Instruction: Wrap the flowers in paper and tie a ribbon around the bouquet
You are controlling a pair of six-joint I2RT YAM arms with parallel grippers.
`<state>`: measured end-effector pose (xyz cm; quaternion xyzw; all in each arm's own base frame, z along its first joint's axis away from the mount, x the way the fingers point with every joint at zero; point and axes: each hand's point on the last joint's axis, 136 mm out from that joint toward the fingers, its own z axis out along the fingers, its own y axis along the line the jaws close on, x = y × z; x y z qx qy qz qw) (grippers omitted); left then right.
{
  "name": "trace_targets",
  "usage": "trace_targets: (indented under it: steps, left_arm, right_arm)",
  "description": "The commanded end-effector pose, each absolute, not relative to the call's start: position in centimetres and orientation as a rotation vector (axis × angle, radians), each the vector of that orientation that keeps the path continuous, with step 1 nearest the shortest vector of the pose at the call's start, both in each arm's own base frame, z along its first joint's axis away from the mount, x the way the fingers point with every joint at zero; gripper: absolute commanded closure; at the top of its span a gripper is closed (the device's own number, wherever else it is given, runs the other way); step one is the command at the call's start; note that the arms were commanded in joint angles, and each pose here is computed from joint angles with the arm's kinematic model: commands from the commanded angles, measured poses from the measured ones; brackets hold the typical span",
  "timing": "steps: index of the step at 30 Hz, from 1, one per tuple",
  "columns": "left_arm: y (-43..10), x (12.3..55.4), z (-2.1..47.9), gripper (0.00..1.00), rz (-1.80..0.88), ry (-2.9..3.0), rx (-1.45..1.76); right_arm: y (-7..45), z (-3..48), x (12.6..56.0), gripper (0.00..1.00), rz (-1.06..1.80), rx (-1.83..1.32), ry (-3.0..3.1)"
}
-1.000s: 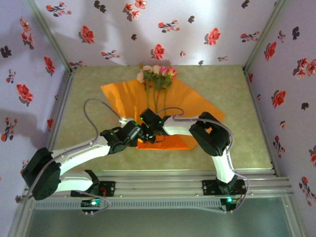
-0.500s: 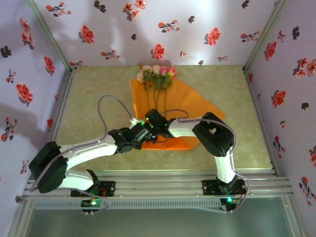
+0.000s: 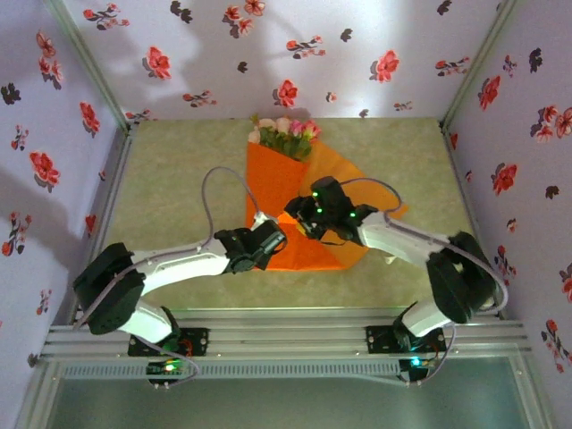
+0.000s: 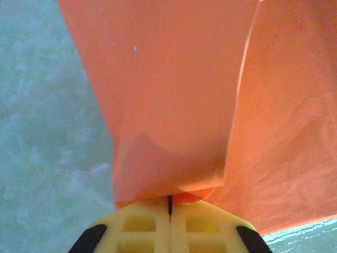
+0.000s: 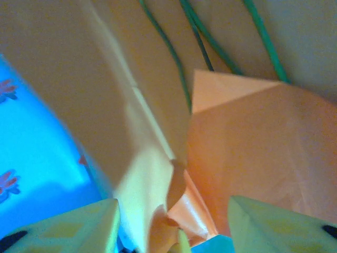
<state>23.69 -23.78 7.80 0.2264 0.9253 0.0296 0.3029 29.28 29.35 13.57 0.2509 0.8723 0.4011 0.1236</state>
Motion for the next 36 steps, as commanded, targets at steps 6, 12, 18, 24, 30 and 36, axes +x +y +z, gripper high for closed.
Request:
trace_targets:
  steps: [6,12,18,24,30,36]
  left_arm:
    - [-25.1,24.4,8.5,1.00,0.069,2.423,0.593]
    - [-25.1,24.3,8.6,1.00,0.064,2.427,0.595]
    - [-25.3,24.2,8.7,1.00,0.059,2.423,0.598]
    - [-25.5,24.1,8.9,1.00,0.049,2.421,0.593]
    - [-25.2,23.5,11.3,0.52,-0.027,2.453,0.470]
    - [-24.3,22.4,12.7,0.28,-0.297,2.550,0.202]
  right_arm:
    - [30.1,14.4,30.1,0.33,1.257,0.614,2.461]
    - [33.3,11.6,29.9,0.37,1.293,0.658,2.545]
    - [34.8,10.9,30.1,0.52,1.327,0.714,2.547]
    - [33.2,9.5,29.9,1.00,1.185,0.746,2.613]
    - [30.9,8.4,31.1,1.00,1.049,0.705,2.682]
    - [30.4,7.1,31.4,1.00,1.020,0.641,2.781]
